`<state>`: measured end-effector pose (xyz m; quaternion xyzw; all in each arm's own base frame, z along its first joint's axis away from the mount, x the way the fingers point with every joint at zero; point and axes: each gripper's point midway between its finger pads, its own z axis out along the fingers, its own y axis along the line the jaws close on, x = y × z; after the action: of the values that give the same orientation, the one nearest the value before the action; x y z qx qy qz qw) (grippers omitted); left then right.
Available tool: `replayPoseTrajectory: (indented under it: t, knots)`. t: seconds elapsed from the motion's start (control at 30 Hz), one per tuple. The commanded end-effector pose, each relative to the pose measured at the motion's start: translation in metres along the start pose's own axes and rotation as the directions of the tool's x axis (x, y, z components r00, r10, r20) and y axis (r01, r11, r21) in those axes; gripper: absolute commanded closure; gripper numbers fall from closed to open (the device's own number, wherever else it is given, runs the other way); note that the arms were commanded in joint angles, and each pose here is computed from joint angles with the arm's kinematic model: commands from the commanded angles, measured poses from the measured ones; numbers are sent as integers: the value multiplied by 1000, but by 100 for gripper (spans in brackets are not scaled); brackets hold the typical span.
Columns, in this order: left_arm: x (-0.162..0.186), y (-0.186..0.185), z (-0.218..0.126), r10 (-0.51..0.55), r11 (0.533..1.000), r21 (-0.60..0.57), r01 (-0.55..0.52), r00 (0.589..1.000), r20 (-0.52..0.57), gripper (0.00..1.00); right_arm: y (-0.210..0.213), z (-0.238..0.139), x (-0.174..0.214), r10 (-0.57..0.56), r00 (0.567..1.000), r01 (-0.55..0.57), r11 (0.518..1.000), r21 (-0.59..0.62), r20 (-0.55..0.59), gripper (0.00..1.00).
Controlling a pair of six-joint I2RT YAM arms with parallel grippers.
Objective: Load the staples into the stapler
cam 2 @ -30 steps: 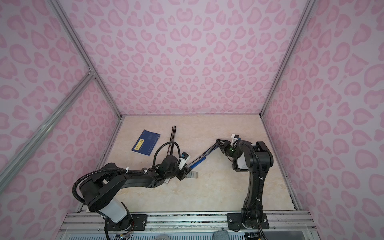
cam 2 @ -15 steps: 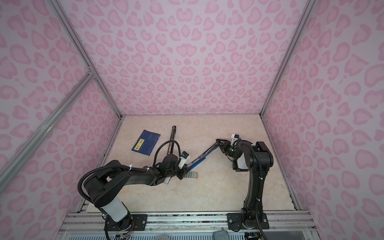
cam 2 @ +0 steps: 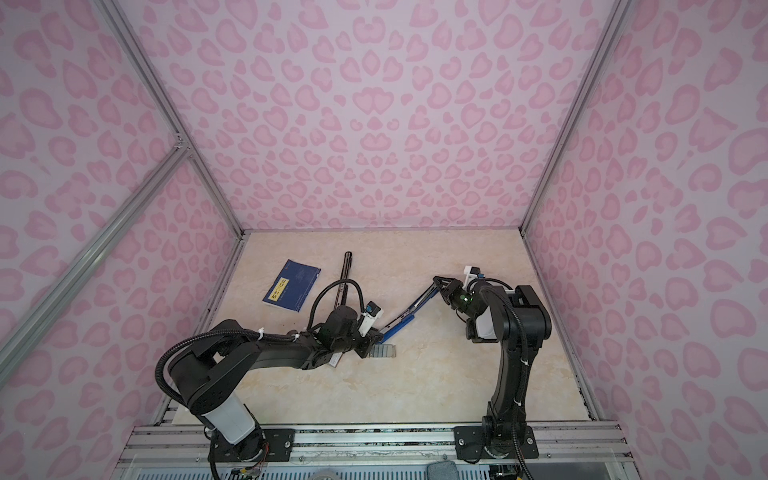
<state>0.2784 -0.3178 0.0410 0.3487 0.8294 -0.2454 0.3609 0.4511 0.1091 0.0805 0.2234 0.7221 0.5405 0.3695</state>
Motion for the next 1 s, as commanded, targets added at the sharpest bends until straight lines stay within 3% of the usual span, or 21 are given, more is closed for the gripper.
replayPoseTrajectory:
  t: [0.0,0.2,0.53,0.83,0.97]
  knots:
    - [-14,-2,-1,7,1000,7,-8,999,37,85,8,-3,4,-68,998,69,997,27,-16,70]
    - [-21,-3,-1,7,1000,12,-8,999,53,86,18,-5,22,-246,963,262,949,173,-110,71]
    - [-48,-4,-9,14,1000,2,-14,992,123,87,56,-4,53,-514,822,567,779,267,-247,71]
    - [-71,-7,-13,19,1000,15,-22,985,171,89,80,-4,80,-615,735,676,696,243,-284,72]
    - [-78,-9,-16,16,1000,19,-20,982,188,89,88,-3,93,-632,718,693,687,218,-292,72]
